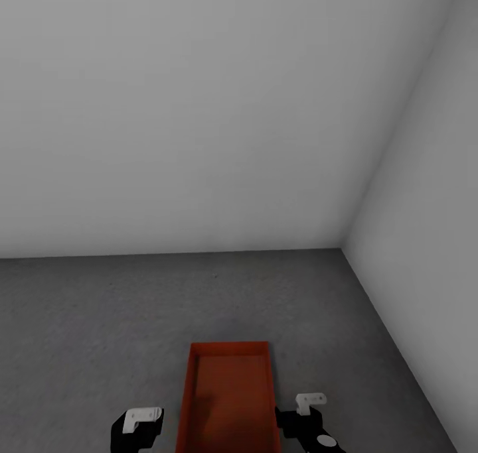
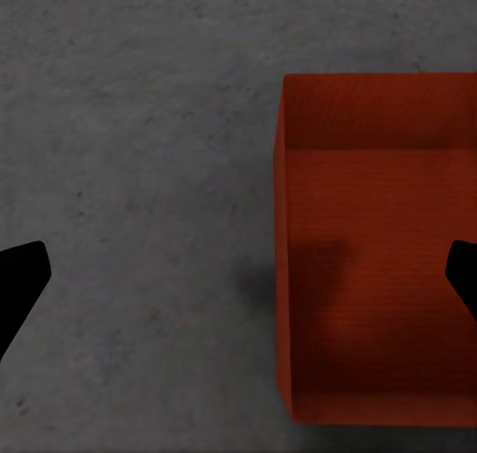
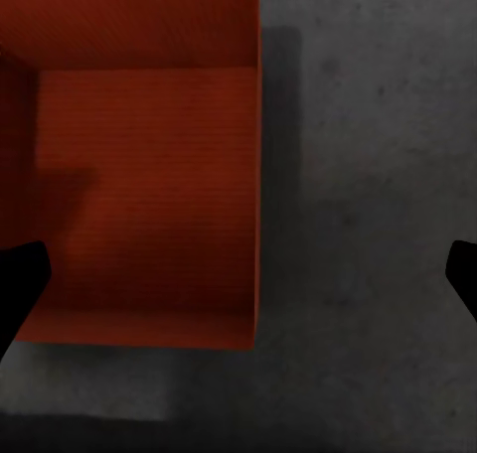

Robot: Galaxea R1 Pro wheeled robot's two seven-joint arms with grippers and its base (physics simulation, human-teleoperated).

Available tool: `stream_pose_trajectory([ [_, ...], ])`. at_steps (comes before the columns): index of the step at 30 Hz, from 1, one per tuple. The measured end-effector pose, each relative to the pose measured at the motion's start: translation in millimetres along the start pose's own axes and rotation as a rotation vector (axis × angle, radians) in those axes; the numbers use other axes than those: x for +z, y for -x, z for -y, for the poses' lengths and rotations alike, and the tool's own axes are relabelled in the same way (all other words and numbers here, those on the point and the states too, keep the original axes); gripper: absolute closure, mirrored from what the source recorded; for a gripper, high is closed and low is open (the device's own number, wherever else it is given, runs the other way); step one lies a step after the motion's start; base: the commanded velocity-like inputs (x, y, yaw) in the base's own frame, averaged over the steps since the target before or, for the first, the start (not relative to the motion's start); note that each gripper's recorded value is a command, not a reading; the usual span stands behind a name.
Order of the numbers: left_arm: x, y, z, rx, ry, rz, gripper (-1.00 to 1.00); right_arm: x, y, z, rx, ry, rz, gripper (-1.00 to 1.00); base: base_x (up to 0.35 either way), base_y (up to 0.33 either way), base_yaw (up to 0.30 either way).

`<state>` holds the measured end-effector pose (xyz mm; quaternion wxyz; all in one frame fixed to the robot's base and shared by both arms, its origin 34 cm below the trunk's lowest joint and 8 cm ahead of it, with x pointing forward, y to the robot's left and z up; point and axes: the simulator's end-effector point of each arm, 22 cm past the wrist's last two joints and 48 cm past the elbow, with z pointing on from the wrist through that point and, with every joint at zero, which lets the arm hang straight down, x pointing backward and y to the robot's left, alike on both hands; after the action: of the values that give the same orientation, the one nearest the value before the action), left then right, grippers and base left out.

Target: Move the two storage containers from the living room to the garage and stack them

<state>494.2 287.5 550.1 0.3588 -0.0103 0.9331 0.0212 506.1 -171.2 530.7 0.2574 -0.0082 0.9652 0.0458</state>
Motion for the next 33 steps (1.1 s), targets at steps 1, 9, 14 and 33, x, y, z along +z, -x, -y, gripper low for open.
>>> stream_pose_trajectory([
  [1, 0.0, -0.1, 0.0, 0.0, 0.0, 0.0, -1.0, 0.0, 0.0, -0.1, 0.0, 0.0, 0.0, -1.0, 0.0, 0.0, 0.0],
  [9, -0.1, -0.2, 0.0, 0.0, 0.0, 0.0, -1.0, -0.1, 0.4, -0.2, 0.0, 0.0, 0.001, -1.0, 0.0, 0.0, 0.0],
  [14, -0.3, 1.9, 0.0, 0.0, 0.0, 0.004, -1.0, -0.7, 2.7, -0.3, 0.0, 0.0, 0.006, -1.0, 0.0, 0.0, 0.0],
  [33, -1.9, 15.7, 0.0, -0.002, 0.0, 0.032, -1.0, -5.2, 17.1, -0.2, -0.004, 0.0, 0.035, -1.0, 0.0, 0.0, 0.0],
])
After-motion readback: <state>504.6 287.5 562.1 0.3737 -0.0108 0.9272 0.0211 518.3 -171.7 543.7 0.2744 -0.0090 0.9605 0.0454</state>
